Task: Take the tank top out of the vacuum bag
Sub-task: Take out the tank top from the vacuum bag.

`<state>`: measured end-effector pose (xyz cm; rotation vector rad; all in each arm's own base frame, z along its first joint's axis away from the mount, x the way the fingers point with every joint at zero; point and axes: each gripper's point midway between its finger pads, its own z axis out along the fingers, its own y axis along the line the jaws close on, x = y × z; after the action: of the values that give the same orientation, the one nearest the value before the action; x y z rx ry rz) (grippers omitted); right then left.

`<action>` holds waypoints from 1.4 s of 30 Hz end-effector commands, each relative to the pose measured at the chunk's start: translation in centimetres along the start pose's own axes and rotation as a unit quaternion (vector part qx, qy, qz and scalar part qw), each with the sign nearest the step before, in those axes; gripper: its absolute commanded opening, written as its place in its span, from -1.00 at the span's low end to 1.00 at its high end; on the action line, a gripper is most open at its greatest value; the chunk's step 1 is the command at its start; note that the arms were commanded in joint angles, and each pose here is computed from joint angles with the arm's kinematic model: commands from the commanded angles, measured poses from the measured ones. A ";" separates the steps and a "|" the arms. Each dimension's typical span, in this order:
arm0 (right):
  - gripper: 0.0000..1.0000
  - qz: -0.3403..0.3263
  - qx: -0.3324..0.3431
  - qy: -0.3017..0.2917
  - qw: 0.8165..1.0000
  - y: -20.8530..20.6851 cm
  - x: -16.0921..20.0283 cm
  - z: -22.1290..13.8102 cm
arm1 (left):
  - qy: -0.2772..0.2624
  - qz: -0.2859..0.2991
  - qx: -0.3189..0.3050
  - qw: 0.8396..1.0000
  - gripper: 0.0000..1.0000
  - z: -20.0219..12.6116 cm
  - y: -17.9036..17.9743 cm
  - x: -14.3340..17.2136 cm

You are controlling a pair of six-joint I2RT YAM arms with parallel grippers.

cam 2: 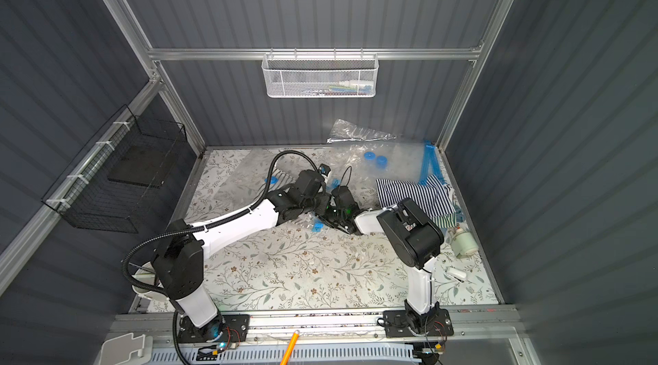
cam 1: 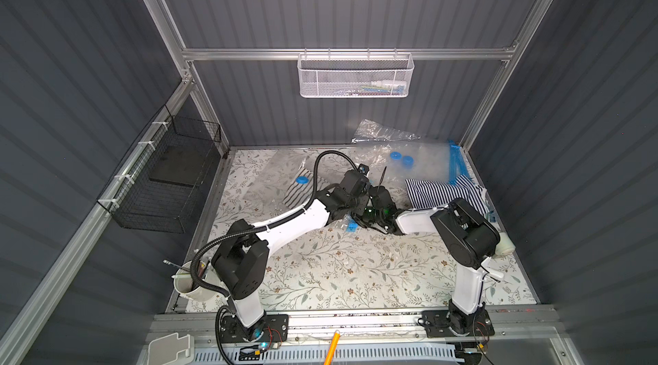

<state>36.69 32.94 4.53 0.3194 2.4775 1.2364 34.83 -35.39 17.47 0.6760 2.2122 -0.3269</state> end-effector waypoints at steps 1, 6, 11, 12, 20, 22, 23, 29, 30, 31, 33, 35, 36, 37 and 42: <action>0.09 0.002 0.028 0.035 0.999 -1.3 1.5 1.4 | -0.038 0.012 0.046 0.998 -1.00 0.0 -2.3 -1.9; -0.37 0.004 0.009 0.033 0.999 -0.8 0.9 2.0 | -0.032 0.016 0.042 0.998 -1.00 0.1 -2.1 -1.3; -1.00 0.019 -0.011 0.020 1.000 -1.1 -0.1 1.6 | -0.016 0.019 0.008 1.000 -1.00 0.3 -0.9 -0.5; -1.00 0.019 -0.006 0.017 1.000 -1.3 -0.2 1.3 | -0.010 0.021 -0.003 1.000 -1.00 0.4 -0.5 -0.3; -1.00 0.007 0.004 -0.019 1.000 -1.4 -1.4 -2.3 | 0.001 0.002 -0.083 0.997 0.33 0.1 2.7 0.0; -1.00 0.003 0.012 -0.025 1.000 -1.5 -1.5 -3.2 | 0.001 -0.004 -0.104 0.995 0.93 -0.2 3.5 0.0; -1.00 -0.001 0.018 -0.027 0.999 -1.6 -1.6 -3.6 | -0.002 -0.006 -0.117 0.993 0.99 -0.4 3.9 -0.1; -1.00 -0.019 0.067 -0.054 0.996 -2.5 -2.4 -6.0 | -0.003 -0.052 -0.195 0.980 0.99 -1.9 8.1 -0.1; -1.00 -0.024 0.073 -0.058 0.995 -2.6 -2.5 -6.4 | 0.000 -0.063 -0.202 0.977 1.00 -2.0 8.9 0.1; -1.00 -0.026 0.081 -0.059 0.995 -2.8 -2.5 -6.7 | 0.003 -0.072 -0.209 0.975 1.00 -2.1 9.7 0.3; -1.00 -0.035 0.096 -0.067 0.993 -3.0 -2.8 -7.5 | 0.019 -0.088 -0.228 0.969 1.00 -1.9 11.7 1.0; -1.00 -0.038 0.104 -0.071 0.991 -3.2 -3.0 -8.0 | 0.045 -0.101 -0.248 0.962 0.99 -1.7 13.5 2.3; -1.00 -0.038 0.107 -0.071 0.991 -3.3 -3.0 -8.1 | 0.052 -0.108 -0.256 0.959 0.99 -1.7 14.5 2.7; -1.00 -0.037 0.111 -0.071 0.991 -3.4 -3.1 -8.2 | 0.056 -0.116 -0.263 0.956 0.99 -1.7 15.3 3.2; -1.00 -0.039 0.141 -0.077 0.986 -4.6 -3.1 -9.1 | 0.090 -0.141 -0.307 0.937 0.99 -1.2 19.0 6.1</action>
<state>36.25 24.14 7.42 0.3661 2.4691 0.9018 41.84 -18.91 15.89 0.0951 2.3369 0.2036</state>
